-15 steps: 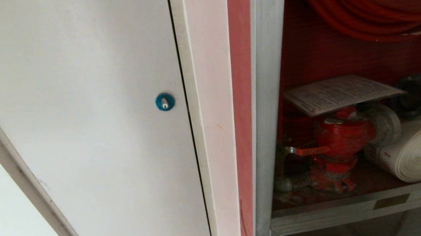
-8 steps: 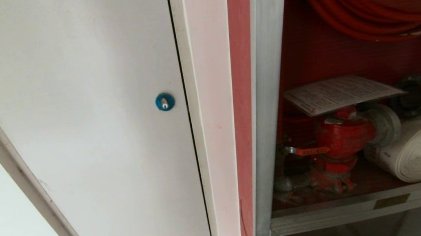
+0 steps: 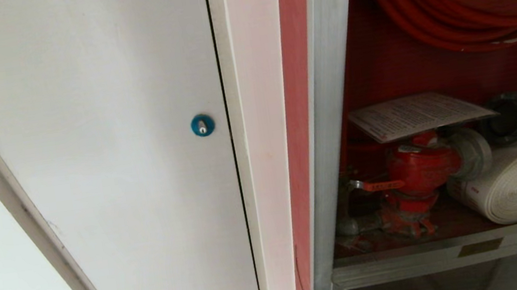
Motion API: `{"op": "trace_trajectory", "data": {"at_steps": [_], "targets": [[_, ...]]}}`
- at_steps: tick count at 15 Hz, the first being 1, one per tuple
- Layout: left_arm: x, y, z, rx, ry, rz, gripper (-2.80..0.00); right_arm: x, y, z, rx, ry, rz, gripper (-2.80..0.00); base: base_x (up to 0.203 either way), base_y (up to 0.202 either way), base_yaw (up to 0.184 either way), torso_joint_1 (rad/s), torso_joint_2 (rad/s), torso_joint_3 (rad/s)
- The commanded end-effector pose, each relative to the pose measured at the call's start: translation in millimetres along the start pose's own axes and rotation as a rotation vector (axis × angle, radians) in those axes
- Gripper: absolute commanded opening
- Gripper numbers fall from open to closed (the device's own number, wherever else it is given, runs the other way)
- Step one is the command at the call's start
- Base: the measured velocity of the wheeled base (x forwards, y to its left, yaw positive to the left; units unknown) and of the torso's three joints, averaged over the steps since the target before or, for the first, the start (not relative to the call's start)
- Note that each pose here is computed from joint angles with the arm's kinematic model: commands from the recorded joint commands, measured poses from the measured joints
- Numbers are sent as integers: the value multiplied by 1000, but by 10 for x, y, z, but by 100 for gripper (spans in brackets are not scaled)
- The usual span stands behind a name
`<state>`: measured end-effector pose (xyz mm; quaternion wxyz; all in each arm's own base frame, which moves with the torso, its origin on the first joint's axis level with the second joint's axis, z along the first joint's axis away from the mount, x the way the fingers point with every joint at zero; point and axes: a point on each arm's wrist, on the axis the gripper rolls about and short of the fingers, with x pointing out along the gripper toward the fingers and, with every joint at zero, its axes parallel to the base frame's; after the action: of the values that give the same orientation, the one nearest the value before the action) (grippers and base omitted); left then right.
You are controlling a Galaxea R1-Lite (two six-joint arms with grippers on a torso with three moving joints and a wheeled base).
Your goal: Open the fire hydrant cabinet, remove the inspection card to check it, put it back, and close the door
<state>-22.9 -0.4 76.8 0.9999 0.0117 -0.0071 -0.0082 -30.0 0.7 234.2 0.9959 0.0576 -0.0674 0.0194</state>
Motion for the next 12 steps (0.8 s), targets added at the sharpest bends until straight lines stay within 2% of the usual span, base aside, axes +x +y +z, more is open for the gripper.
{"op": "trace_trajectory", "data": {"at_steps": [1,9,12], "targets": [[5,0,-16,0,6,0,-280,-203,0,-216,-11,-50,-9,-280,0,0,0,0,0,0],[5,0,-16,0,6,0,-280,-287,-94,-941,-67,19,21,-280,0,0,0,0,0,0],[4,0,-17,0,5,0,-280,-226,-129,-1250,-94,93,35,-280,0,0,0,0,0,0]]}}
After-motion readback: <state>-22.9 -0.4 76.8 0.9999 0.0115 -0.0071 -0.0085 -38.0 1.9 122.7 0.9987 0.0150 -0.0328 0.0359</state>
